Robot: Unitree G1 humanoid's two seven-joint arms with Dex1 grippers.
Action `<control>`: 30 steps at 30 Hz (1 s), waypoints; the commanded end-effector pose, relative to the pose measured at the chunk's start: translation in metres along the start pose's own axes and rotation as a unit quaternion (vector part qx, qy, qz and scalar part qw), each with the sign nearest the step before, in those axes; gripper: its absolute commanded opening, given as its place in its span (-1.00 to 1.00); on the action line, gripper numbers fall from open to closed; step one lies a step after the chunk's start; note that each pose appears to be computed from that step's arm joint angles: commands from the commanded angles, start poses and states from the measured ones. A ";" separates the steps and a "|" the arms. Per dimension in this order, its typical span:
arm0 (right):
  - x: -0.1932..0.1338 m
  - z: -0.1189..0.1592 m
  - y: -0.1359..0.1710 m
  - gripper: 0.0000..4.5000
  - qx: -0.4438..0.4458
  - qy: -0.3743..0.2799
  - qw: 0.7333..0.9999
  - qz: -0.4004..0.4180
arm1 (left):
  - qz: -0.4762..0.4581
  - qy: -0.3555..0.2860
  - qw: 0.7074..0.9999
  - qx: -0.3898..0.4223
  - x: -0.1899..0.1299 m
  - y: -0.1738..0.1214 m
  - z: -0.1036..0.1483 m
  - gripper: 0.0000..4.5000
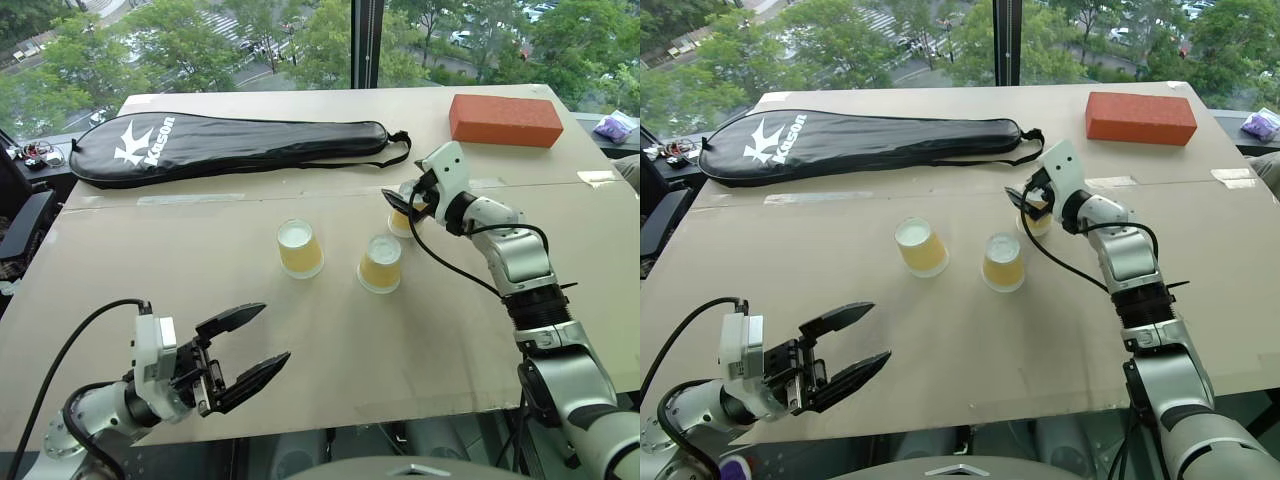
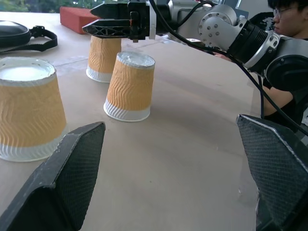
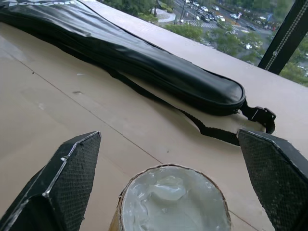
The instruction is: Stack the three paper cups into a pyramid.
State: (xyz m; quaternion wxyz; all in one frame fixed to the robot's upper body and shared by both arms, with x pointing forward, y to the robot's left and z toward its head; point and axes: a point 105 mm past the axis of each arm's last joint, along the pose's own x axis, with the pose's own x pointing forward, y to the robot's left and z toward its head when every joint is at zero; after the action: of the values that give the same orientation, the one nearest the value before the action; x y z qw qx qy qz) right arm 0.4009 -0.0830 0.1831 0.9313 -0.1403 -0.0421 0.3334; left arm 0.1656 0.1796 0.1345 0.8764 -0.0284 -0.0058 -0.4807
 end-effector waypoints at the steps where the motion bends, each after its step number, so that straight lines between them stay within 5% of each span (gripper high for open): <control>1: -0.008 0.002 -0.003 0.99 0.009 -0.006 1.000 -0.014 | -0.007 -0.015 1.000 0.012 0.005 -0.007 0.011 1.00; 9: -0.006 -0.025 -0.008 0.99 0.068 0.039 0.997 -0.018 | -0.016 -0.016 1.000 0.018 0.010 0.000 0.016 1.00; 15: -0.014 -0.018 -0.023 -0.07 0.061 0.018 0.997 -0.032 | -0.021 -0.024 0.999 0.019 0.018 0.001 0.021 1.00; 23: -0.075 0.010 -0.045 -0.07 0.036 -0.038 0.998 -0.018 | -0.037 -0.012 0.999 0.010 0.022 -0.001 0.017 1.00; 26: -0.122 0.006 -0.027 -0.07 0.023 -0.012 0.998 0.049 | -0.046 0.002 0.999 0.007 0.022 0.000 0.010 1.00; 30: -0.143 -0.002 0.001 -0.07 0.053 0.004 0.995 0.090 | -0.061 0.004 0.998 0.000 0.022 0.000 0.009 1.00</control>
State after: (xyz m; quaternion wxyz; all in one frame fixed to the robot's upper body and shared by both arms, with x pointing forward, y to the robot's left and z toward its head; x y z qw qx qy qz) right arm 0.2964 -0.1820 0.1625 0.9136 -0.0837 0.0289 0.3969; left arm 0.1806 0.1634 0.1404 0.8522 -0.0279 0.0022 -0.5224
